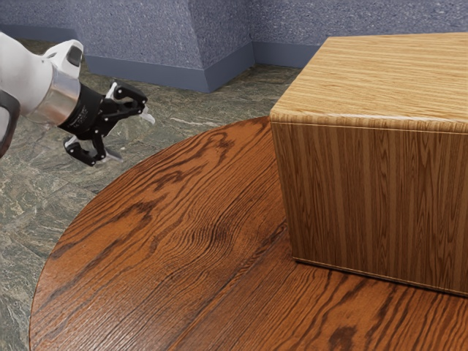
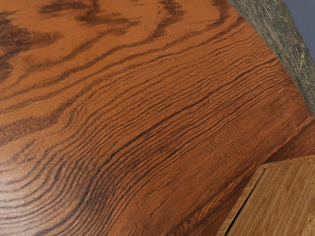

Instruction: Pull the drawer handle with one arm to open the drawer

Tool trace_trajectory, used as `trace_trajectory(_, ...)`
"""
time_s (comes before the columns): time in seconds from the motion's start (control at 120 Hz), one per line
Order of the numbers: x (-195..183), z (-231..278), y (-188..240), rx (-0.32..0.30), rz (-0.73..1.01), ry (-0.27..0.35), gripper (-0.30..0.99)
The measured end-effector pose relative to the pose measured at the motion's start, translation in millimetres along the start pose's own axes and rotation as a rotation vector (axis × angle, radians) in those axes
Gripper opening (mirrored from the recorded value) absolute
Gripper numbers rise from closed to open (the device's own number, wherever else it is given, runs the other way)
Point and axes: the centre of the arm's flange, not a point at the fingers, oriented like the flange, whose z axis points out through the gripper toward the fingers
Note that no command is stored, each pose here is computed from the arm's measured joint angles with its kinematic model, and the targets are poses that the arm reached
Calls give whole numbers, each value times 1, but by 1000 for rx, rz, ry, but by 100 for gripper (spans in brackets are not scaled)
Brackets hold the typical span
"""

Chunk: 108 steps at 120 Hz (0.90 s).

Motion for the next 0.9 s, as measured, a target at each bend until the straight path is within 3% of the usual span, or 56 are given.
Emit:
trace_trajectory(0.175,20,4,14,-161,4,79,69)
trace_trajectory(0.333,22,1,52,-239,46,177,69)
trace_trajectory(0.525,37,56,102,-349,84,179,69)
trace_trajectory(0.708,2,90,143,-400,180,155,69)
trace_trajectory(0.9,11,119,139,-429,193,123,69)
